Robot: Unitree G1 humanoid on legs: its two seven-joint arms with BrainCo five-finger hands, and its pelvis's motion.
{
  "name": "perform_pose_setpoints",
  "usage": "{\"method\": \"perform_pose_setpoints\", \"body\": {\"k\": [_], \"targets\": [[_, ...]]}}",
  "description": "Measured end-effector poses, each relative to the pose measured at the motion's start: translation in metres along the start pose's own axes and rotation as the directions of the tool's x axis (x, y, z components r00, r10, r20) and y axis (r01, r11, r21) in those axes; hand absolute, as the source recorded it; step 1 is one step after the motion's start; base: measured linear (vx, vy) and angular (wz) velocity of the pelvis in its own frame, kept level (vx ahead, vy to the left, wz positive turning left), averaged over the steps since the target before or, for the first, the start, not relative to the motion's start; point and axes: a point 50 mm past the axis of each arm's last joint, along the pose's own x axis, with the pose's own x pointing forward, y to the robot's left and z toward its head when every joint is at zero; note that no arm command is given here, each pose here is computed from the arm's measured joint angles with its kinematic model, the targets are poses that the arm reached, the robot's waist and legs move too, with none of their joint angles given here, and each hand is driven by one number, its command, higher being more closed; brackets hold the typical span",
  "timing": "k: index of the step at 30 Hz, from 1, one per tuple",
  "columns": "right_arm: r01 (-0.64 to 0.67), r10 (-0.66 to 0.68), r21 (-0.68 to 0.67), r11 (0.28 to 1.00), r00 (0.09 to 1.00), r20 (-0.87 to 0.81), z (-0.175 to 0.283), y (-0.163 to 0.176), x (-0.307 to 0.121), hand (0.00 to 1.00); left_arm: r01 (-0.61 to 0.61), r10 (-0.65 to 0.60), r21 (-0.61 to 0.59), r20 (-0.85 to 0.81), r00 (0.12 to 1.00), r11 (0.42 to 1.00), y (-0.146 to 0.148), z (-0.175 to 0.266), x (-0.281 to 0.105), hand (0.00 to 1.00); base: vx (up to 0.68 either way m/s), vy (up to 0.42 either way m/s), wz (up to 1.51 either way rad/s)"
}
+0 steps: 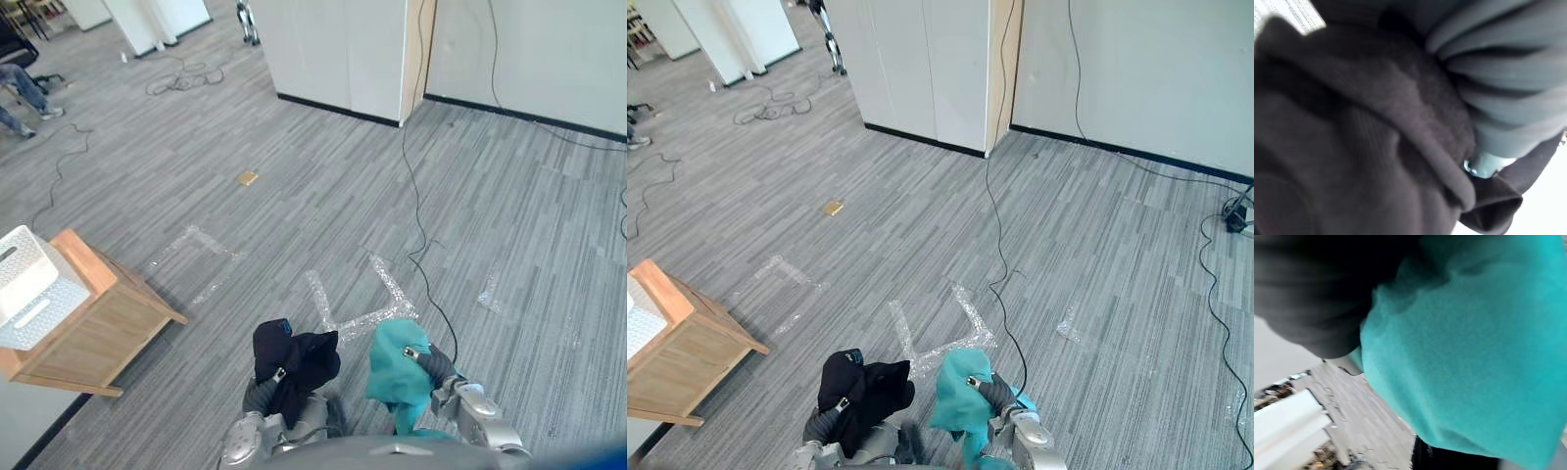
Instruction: Tidy the bed and pick cloth on bed and put in laundry
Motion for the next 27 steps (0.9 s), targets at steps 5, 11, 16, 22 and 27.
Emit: {"method": "perform_pose_setpoints", "body": {"k": [5,11,16,22,27], "targets": [[0.015,-0.015,-0.031,0.999,1.000,0.001,-0.006,-0.002,-0.005,1.00,-0.009,0.009,0.004,0.032,0.999,1.000,-0.004,0.009,0.004,1.00,0.37,0.179,0.94],[-0.006,0.007,-0.019,1.000,1.000,0.018,-0.005,0.016,0.002,1.00,-0.054,0.051,0.051,0.064,0.997,0.997,-0.001,0.014,0.003,1.00,0.48,0.142,1.09],[0.022,-0.023,0.018,1.000,1.000,0.020,-0.008,0.022,0.004,1.00,-0.090,0.078,0.110,0.107,0.991,0.990,0.001,0.022,0.006,1.00,0.34,-0.100,1.48],[0.068,-0.070,0.094,0.993,0.997,0.017,-0.010,0.016,0.003,1.00,-0.089,0.071,0.123,0.144,0.987,0.988,0.003,0.025,0.005,1.00,0.27,-0.264,0.98],[0.071,-0.076,0.105,0.992,0.996,0.041,-0.001,0.005,0.005,1.00,-0.044,0.015,0.153,0.187,0.982,0.987,0.001,0.027,0.002,1.00,0.38,-0.468,0.21]]}}
